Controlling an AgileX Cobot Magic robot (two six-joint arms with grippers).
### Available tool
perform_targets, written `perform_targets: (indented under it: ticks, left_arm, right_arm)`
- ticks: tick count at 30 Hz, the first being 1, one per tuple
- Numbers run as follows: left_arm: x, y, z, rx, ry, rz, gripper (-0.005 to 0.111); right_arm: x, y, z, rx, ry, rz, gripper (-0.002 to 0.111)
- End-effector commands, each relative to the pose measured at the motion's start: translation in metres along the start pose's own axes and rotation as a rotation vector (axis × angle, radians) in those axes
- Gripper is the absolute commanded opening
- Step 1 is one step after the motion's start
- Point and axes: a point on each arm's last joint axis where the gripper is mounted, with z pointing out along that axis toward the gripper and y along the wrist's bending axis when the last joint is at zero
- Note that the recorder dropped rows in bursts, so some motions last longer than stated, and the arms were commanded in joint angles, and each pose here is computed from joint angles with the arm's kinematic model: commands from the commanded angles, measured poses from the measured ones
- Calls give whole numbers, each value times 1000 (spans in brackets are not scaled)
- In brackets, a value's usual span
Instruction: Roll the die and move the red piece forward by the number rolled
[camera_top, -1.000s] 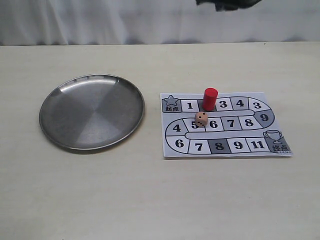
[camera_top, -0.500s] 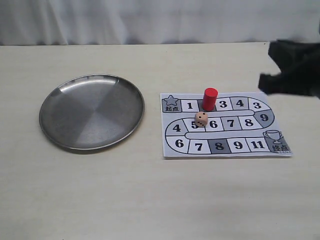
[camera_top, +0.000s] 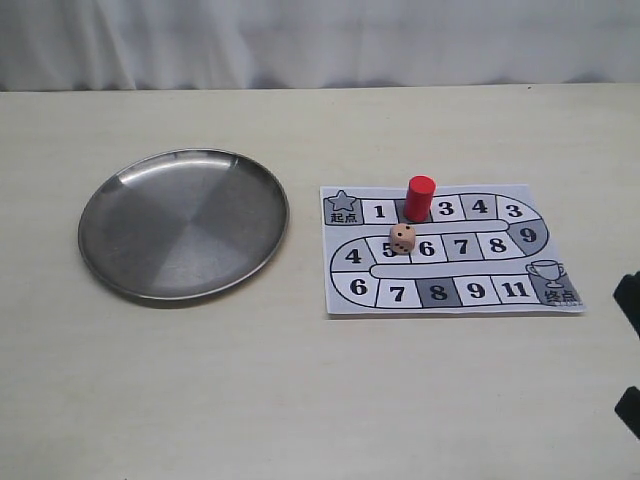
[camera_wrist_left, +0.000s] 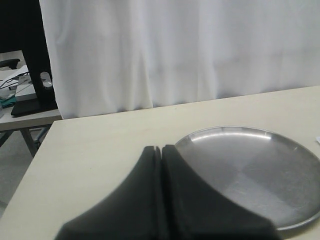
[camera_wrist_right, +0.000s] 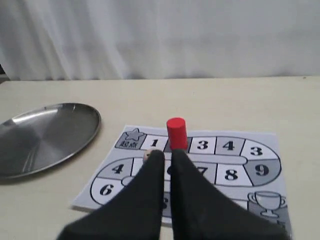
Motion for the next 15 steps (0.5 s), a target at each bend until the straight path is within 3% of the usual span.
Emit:
perform_targets:
  ticks: [1,11,15]
  left_arm:
    - [0,0,0,-2,-10,-2,0]
    - [0,0,0,-2,-10,-2,0]
    - [0,0,0,-2,-10,-2,0]
  right_arm:
    - [11,-1,-2,3,21,5,4]
    - [12,-2,-4,13,28,7,4]
    - [7,-8,-10,91,-61,22,4]
